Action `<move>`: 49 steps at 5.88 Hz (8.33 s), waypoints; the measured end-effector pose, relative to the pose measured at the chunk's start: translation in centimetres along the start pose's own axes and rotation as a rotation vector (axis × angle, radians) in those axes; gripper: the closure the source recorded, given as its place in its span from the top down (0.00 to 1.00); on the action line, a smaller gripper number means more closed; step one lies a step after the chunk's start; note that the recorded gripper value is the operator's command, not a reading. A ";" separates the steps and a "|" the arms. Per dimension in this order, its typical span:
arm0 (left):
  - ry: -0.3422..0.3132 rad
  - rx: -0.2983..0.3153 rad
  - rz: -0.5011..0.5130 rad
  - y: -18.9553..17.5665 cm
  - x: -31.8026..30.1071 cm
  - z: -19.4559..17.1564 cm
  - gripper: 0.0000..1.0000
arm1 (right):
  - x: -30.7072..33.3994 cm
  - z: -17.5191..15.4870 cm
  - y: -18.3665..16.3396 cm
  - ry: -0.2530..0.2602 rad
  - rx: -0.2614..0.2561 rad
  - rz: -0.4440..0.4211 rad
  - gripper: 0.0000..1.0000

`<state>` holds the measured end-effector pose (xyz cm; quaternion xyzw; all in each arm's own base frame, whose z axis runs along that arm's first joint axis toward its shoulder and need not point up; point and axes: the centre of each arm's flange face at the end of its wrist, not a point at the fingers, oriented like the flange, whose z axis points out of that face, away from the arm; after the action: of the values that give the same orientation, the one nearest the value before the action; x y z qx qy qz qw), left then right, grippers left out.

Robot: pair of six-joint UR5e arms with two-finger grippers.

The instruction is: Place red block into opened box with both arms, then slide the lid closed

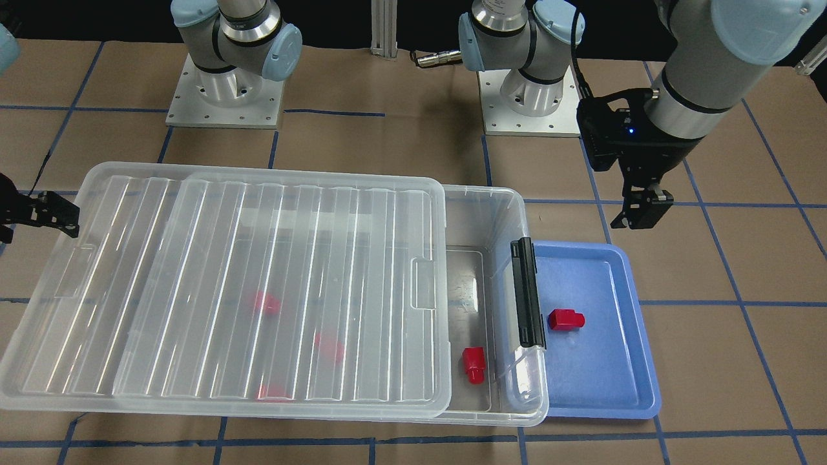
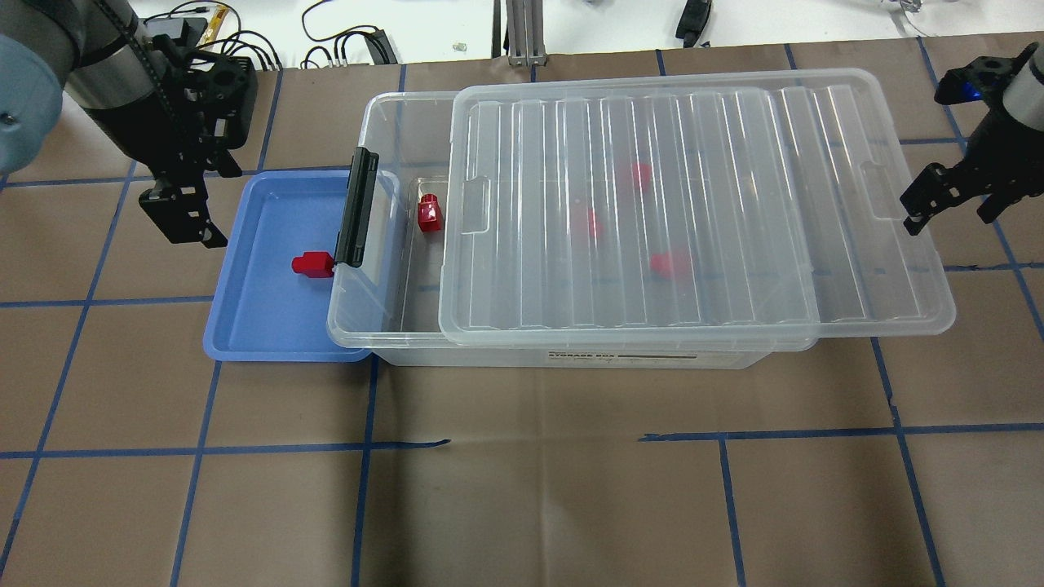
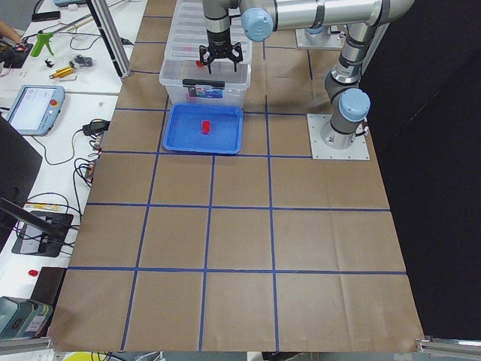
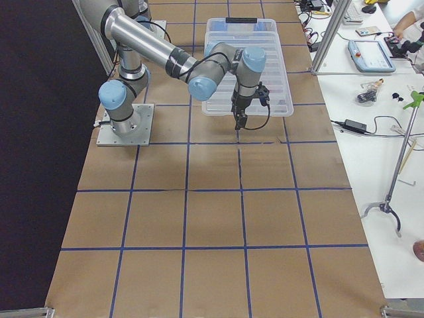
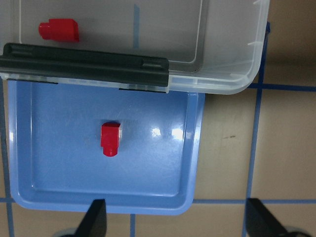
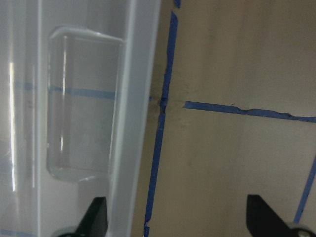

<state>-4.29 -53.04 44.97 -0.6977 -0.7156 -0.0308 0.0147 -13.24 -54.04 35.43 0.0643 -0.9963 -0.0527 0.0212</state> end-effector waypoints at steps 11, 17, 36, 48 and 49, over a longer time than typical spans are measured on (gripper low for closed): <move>-0.031 -0.002 0.099 1.1 -9.8 27.4 0.37 | 5.3 -3.6 -0.7 0.003 -0.003 0.019 1.00; -0.080 -0.005 0.070 0.2 -6.6 16.8 0.04 | -18.0 -13.2 2.2 -0.104 0.030 0.296 1.00; -0.041 0.072 -0.056 -18.8 -1.0 8.8 0.96 | -22.5 -13.1 2.1 -0.088 0.033 0.269 1.00; -0.030 0.043 -1.521 -7.9 4.4 -5.1 0.97 | 12.7 2.6 1.0 -0.083 0.004 0.241 1.00; -0.031 0.048 -1.520 -7.9 4.4 -5.2 0.97 | 12.1 2.6 0.8 -0.103 0.015 0.253 1.00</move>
<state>-12.42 -49.18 50.25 -0.0129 -0.9999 -0.0070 -0.0056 -25.48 -54.56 33.33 -0.0643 -0.9966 -0.0454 -0.0238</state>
